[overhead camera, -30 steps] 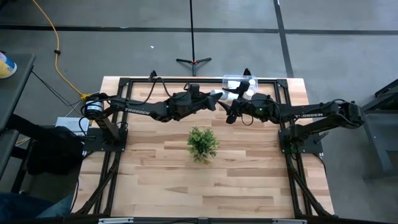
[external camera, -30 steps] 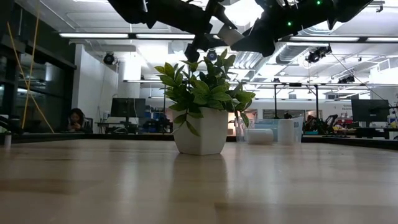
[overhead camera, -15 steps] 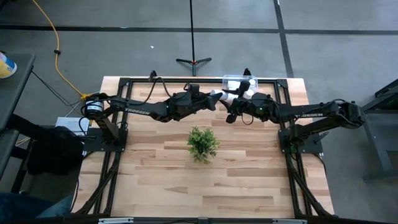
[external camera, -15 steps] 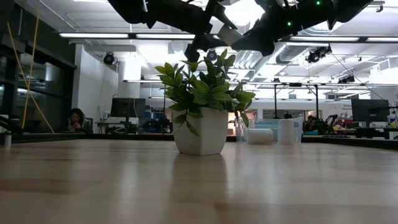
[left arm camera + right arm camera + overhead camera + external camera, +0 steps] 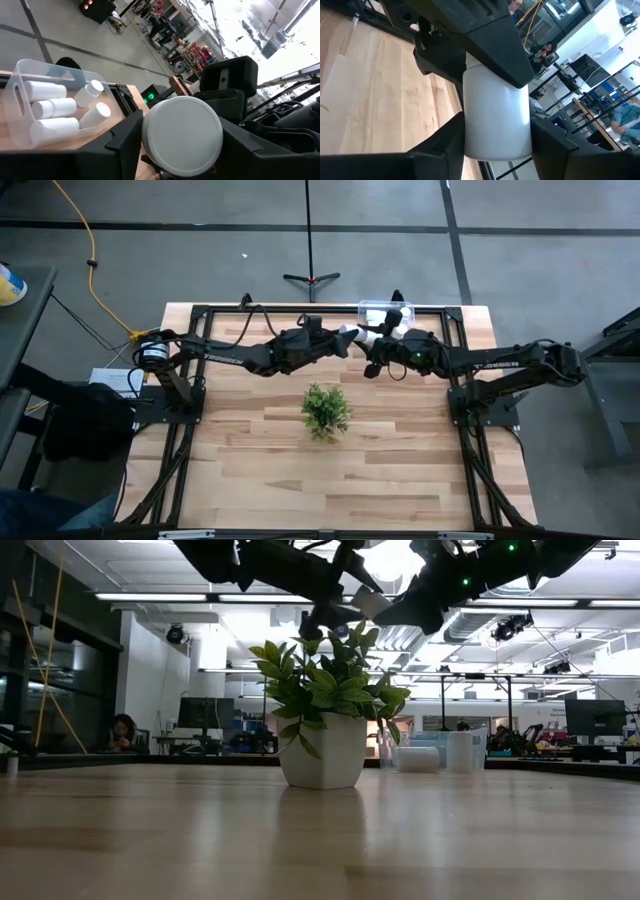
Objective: Pick and place pill bottles into a basket
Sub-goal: Put the white pill bottle into the transparent bin
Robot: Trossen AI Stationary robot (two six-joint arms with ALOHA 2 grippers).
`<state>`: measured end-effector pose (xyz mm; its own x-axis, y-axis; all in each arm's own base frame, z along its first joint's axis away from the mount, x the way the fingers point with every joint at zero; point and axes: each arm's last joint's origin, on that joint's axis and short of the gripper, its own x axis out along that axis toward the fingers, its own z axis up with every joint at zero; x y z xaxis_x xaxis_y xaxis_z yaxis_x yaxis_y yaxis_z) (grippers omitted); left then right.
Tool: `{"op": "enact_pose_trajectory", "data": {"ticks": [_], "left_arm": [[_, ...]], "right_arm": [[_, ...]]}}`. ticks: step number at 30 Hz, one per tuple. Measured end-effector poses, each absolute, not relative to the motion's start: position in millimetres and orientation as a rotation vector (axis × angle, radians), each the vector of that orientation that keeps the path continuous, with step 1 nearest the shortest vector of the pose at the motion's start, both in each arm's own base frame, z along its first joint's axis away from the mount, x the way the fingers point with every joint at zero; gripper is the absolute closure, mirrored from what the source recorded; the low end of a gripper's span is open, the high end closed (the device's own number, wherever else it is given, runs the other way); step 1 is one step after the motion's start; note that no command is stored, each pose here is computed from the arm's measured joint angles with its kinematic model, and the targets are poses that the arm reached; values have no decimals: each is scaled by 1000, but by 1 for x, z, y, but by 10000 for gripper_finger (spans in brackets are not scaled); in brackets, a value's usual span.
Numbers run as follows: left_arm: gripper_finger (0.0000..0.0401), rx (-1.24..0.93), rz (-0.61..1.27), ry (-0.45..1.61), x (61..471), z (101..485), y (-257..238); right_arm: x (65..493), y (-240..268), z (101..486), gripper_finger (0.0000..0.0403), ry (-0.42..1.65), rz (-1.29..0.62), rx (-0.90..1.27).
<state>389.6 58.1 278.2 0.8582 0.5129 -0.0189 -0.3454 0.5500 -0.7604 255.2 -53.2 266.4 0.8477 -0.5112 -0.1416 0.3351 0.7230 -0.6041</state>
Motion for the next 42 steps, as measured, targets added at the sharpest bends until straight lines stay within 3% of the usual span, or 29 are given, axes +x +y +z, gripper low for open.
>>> {"op": "enact_pose_trajectory", "data": {"ticks": [19,30,33,36,42], "left_arm": [[37,-834,499,-225,388,281,64],[27,-625,470,-207,364,317,75],[38,-542,481,-149,353,327,72],[74,-500,470,-90,341,335,69],[212,-357,370,66,322,345,59]], "right_arm": [[255,-54,268,237,295,-478,-600],[251,-59,268,237,328,-515,-573],[248,-62,270,237,323,-534,-549],[243,-65,273,238,327,-546,-546],[236,-70,277,238,323,-563,-495]]}}
